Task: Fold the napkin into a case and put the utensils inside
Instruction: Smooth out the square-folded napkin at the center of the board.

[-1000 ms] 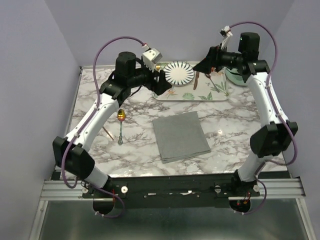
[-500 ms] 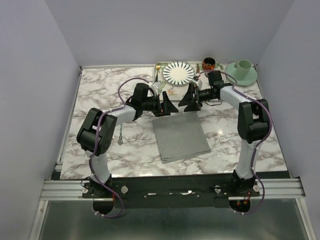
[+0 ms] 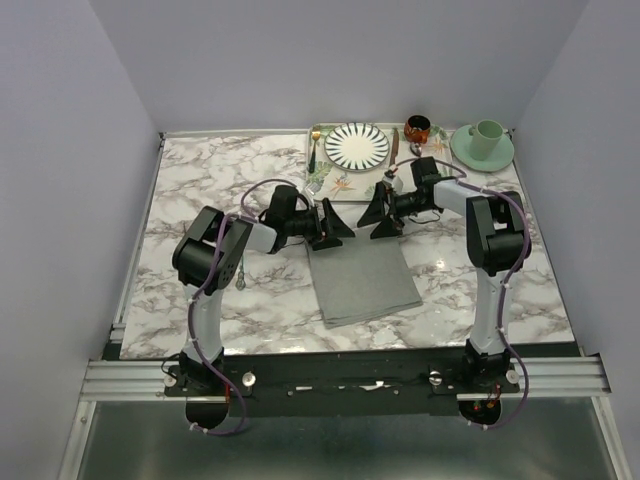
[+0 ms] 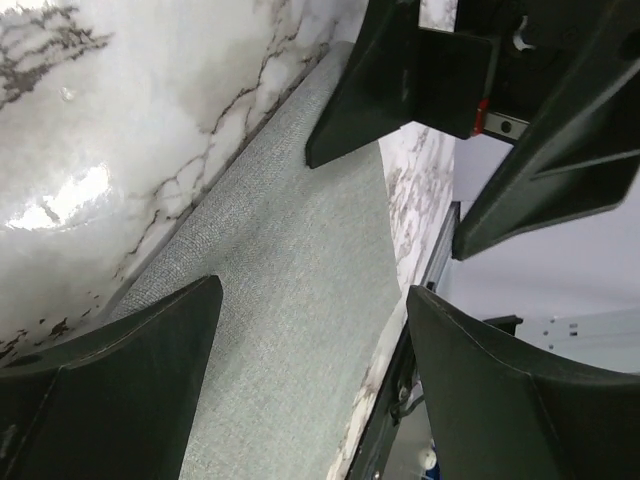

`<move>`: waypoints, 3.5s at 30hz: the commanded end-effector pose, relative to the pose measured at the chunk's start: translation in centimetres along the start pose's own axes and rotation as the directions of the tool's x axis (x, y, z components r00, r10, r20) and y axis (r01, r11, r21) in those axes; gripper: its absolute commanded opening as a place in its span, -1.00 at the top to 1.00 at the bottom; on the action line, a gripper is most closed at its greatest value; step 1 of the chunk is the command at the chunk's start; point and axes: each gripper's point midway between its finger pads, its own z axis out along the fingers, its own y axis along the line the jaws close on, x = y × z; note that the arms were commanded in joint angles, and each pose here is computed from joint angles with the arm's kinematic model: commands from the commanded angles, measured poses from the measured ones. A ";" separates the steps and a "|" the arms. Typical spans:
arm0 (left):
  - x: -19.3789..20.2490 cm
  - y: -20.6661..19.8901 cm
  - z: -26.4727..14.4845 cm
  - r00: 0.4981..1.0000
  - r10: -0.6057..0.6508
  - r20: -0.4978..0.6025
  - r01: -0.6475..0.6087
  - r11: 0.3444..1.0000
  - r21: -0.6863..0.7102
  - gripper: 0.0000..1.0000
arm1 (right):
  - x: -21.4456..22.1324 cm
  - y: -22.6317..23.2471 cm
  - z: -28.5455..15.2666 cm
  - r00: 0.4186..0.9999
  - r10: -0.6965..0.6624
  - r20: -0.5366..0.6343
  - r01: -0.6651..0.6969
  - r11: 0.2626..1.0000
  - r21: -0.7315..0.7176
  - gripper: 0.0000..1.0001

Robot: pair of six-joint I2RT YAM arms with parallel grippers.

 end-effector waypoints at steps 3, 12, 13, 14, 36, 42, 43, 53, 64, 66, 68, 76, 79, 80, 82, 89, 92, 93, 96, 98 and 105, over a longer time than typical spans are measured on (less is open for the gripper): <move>2.6 5.4 -0.2 0.997 -0.037 -0.075 0.031 0.996 -0.081 -0.80 | 3.1 -3.8 0.4 0.995 0.092 -0.050 -0.087 0.992 0.086 -1.00; -1.5 6.9 -3.3 0.991 0.080 -0.109 -0.096 0.984 -0.153 -0.86 | 2.5 -4.3 -0.9 0.994 0.104 -0.016 -0.103 0.991 0.081 -1.00; -1.4 5.4 -3.7 0.987 0.101 -0.125 -0.115 0.988 -0.106 -0.86 | 2.1 -3.6 -1.2 0.996 0.087 -0.010 -0.086 0.994 0.067 -1.00; -1.3 4.4 -3.8 0.985 0.112 -0.132 -0.123 0.989 -0.078 -0.86 | 1.5 -2.3 -1.4 0.998 0.064 -0.003 -0.064 0.997 0.032 -1.00; -1.4 5.2 -3.7 0.999 0.020 -0.042 -0.024 0.996 -0.087 -0.70 | 0.6 -2.9 2.9 0.989 0.144 -0.042 -0.145 0.989 -0.005 -1.00; -2.6 3.7 -5.0 0.992 0.115 -0.055 -0.119 0.990 -0.073 -0.67 | -1.3 1.4 1.3 0.999 0.042 -0.021 -0.044 0.996 -0.077 -1.00; -2.3 2.7 -4.9 0.989 0.131 -0.063 -0.135 0.989 -0.053 -0.67 | -0.8 3.4 0.2 1.000 0.014 -0.014 -0.016 0.995 -0.094 -1.00; 2.0 -1.6 -3.6 0.961 0.257 -0.100 -0.262 0.964 -0.035 -0.56 | 9.1 5.2 -1.8 0.989 0.096 -0.117 -0.114 0.980 -0.164 -1.00; 2.2 5.1 -3.6 0.983 0.129 -0.131 -0.154 0.967 -0.203 -0.53 | 10.5 -2.9 -0.8 0.964 0.220 -0.150 -0.226 0.974 -0.024 -1.00; 2.3 6.1 -3.9 0.986 0.108 -0.130 -0.135 0.966 -0.221 -0.53 | 10.5 -3.5 -1.5 0.967 0.206 -0.148 -0.209 0.978 -0.011 -1.00; 2.2 6.7 -4.2 0.987 0.097 -0.128 -0.125 0.964 -0.236 -0.53 | 10.5 -3.1 -2.7 0.972 0.186 -0.146 -0.188 0.982 -0.005 -1.00; 2.4 1.6 -4.5 0.968 0.217 -0.128 -0.229 0.969 -0.087 -0.57 | 12.5 3.2 -4.9 0.987 0.058 -0.149 -0.069 0.995 -0.072 -1.00; 3.7 -1.1 -4.8 0.953 0.269 -0.140 -0.276 0.961 -0.031 -0.59 | 14.5 3.8 -4.7 0.985 0.048 -0.163 -0.061 0.995 -0.073 -1.00; 4.0 -1.9 -5.0 0.950 0.279 -0.142 -0.285 0.959 -0.017 -0.59 | 15.0 3.7 -4.5 0.984 0.052 -0.171 -0.065 0.995 -0.071 -1.00; 5.2 -1.7 -5.1 0.948 0.275 -0.161 -0.281 0.960 -0.016 -0.59 | 16.2 2.6 -3.9 0.977 0.085 -0.197 -0.099 0.993 -0.063 -1.00; 6.9 2.7 -5.1 0.952 0.211 -0.223 -0.241 0.963 -0.119 -0.59 | 18.4 -1.7 -2.9 0.955 0.147 -0.257 -0.145 0.989 0.027 -1.00; 6.5 4.6 -5.2 0.951 0.196 -0.238 -0.240 0.955 -0.172 -0.57 | 18.2 -2.8 -3.2 0.956 0.150 -0.253 -0.136 0.988 0.073 -1.00; 5.9 5.1 -5.5 0.954 0.192 -0.229 -0.236 0.953 -0.187 -0.56 | 18.1 -3.3 -3.4 0.958 0.144 -0.249 -0.123 0.988 0.098 -1.00; 3.8 3.9 -5.9 0.937 0.273 -0.220 -0.313 0.933 -0.176 -0.54 | 17.5 -3.5 -4.0 0.964 0.109 -0.244 -0.078 0.988 0.135 -1.00; 3.1 2.0 -6.8 0.903 0.371 -0.216 -0.405 0.904 -0.141 -0.54 | 17.2 -3.1 -4.5 0.965 0.088 -0.247 -0.053 0.988 0.145 -1.00; 2.9 -2.3 -10.9 0.731 0.639 -0.240 -0.672 0.736 -0.089 -0.44 | 14.0 -1.1 -6.9 0.972 -0.090 -0.215 0.140 0.963 0.231 -1.00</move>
